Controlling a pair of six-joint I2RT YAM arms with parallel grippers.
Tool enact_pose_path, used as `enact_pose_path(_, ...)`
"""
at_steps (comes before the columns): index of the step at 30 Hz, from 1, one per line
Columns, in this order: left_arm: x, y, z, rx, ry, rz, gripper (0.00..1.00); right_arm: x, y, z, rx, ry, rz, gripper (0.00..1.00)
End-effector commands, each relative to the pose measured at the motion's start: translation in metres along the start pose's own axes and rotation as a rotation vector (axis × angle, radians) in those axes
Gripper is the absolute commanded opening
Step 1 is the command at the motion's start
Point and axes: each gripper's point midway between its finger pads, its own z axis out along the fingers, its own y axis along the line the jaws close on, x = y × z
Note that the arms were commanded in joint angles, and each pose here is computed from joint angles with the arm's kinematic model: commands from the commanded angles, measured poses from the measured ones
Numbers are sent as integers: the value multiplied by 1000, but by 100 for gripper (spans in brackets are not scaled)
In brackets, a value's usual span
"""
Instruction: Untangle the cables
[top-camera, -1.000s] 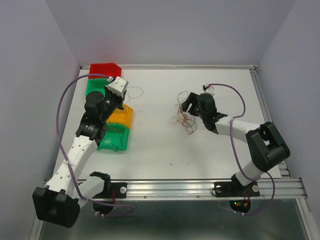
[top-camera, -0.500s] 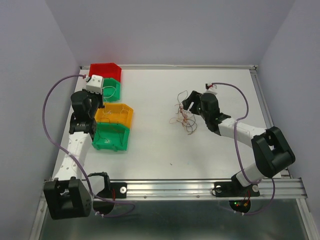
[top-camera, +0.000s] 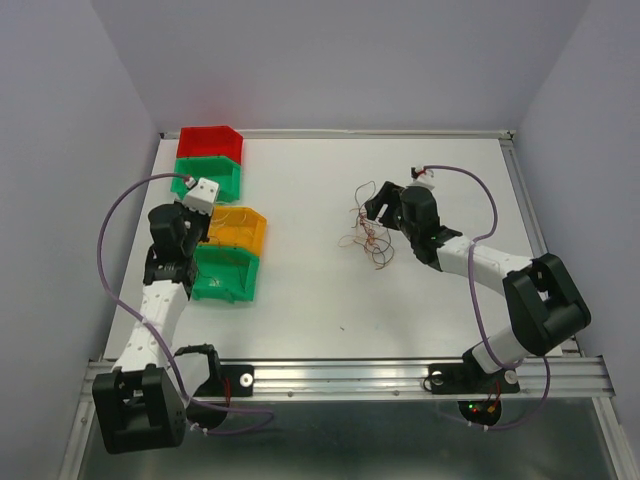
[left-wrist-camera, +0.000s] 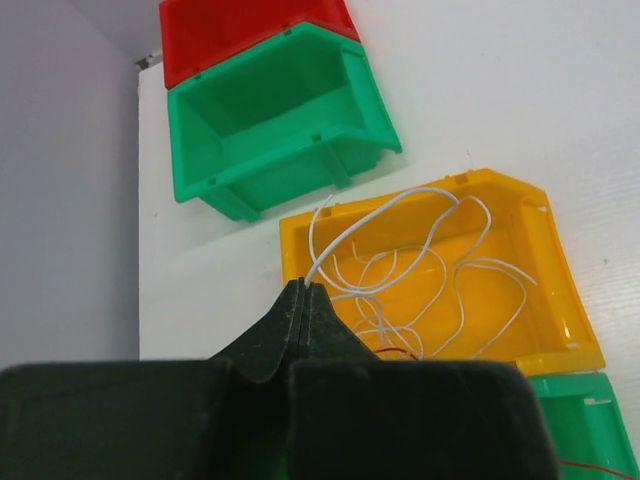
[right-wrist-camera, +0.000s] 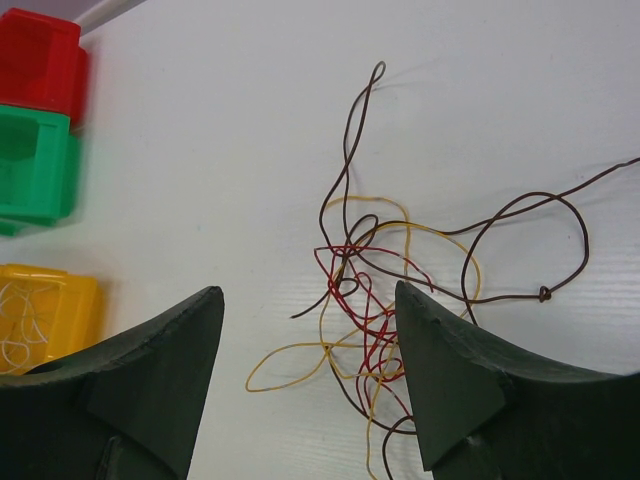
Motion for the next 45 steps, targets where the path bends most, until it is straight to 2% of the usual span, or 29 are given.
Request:
enact_pose_path(1,11,-15,3,117,50,104,0,-11,1,-3,-18,-45,7,75)
enact_pose_path(4,26,-31,4,240,115,178,0,-10,2,-2,-20,-41,7,75)
enact_pose_path(11,86,-35,30,409,441,314,0,-9,5,-2,-36,-33,12,75)
enact_pose_path(14,97,-25,40,369,516,388,1,-9,5,-2,-34,-33,12,75)
enact_pose_path(16,95,-13,49,304,537,400,2,-9,5,-2,-36,-31,10,75)
enact_pose_path(20,96,-10,62,305,563,395,7,-5,6,0,-40,-19,5,75)
enact_pose_path(24,82,-7,66,273,516,375,28,-4,7,2,-44,-14,6,75)
enact_pose_path(26,70,-7,62,270,475,368,31,-3,7,1,-46,-11,4,75)
enact_pose_path(31,64,-11,46,302,471,377,31,-3,8,1,-50,-9,6,75)
enact_pose_path(35,60,5,27,195,466,419,33,-3,11,0,-64,-3,3,75)
enact_pose_path(37,58,8,19,166,447,418,38,-2,11,1,-69,2,-6,75)
enact_pose_path(38,45,10,14,149,402,419,41,-2,11,2,-70,3,-11,75)
enact_pose_path(39,39,10,10,147,380,412,46,-2,11,2,-69,4,-13,77)
enact_pose_path(42,13,0,0,196,295,371,58,9,2,10,-23,44,-28,82)
enact_pose_path(45,-12,-14,-2,259,225,331,63,13,-3,15,4,49,-29,88)
